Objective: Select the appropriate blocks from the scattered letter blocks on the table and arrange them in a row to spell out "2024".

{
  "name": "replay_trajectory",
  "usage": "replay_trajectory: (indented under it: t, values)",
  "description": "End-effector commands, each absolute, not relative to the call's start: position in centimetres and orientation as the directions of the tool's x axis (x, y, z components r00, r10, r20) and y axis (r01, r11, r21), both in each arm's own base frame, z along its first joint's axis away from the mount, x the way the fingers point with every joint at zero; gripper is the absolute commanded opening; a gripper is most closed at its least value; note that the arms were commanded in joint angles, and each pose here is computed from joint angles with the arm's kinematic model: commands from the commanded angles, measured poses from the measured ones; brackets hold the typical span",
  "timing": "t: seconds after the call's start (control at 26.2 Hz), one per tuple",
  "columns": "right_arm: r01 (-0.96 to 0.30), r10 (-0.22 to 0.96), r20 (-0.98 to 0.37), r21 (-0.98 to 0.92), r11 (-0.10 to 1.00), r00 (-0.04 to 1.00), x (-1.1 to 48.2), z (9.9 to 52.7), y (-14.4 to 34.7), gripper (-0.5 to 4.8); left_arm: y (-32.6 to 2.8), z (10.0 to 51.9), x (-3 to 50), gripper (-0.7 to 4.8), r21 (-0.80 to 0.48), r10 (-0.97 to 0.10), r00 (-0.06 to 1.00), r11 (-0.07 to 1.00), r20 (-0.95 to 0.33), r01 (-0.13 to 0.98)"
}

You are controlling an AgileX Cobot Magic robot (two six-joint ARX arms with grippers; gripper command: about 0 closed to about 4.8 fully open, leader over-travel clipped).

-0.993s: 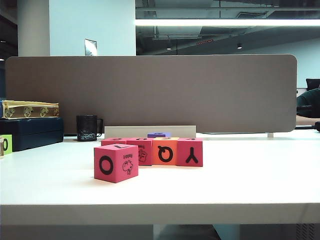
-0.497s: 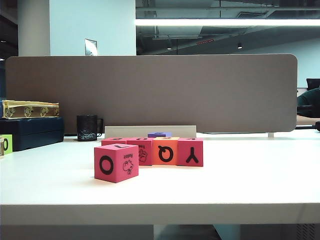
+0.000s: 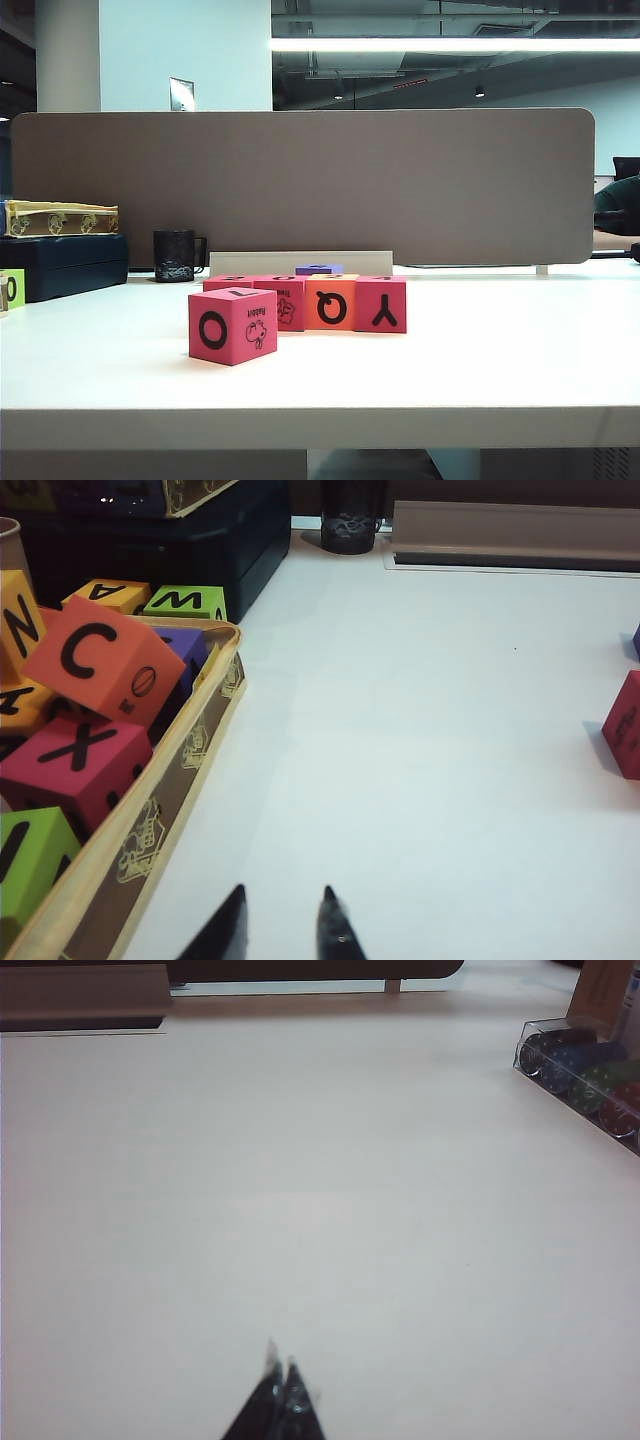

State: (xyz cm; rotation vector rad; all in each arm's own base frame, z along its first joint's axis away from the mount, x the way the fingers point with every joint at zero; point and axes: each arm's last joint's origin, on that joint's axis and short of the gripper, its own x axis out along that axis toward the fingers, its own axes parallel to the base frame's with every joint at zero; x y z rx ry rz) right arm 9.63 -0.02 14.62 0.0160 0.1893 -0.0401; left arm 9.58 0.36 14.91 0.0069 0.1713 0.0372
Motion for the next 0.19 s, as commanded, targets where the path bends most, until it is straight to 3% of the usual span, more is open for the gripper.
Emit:
replay_trajectory:
  t: [0.04, 0.19]
  values:
    - [0.039, -0.035, -0.175, 0.018, 0.999, 0.984, 9.60, 14.68, -0.01, -0.01, 0.35, 14.87, 9.57, 0.84, 0.014, 0.033, 0.984, 0.999, -0.178, -0.031]
    - [0.039, -0.035, -0.175, 0.018, 0.999, 0.984, 9.60, 14.68, -0.01, -0.01, 0.35, 14.87, 9.57, 0.84, 0.014, 0.033, 0.984, 0.999, -0.178, -0.031]
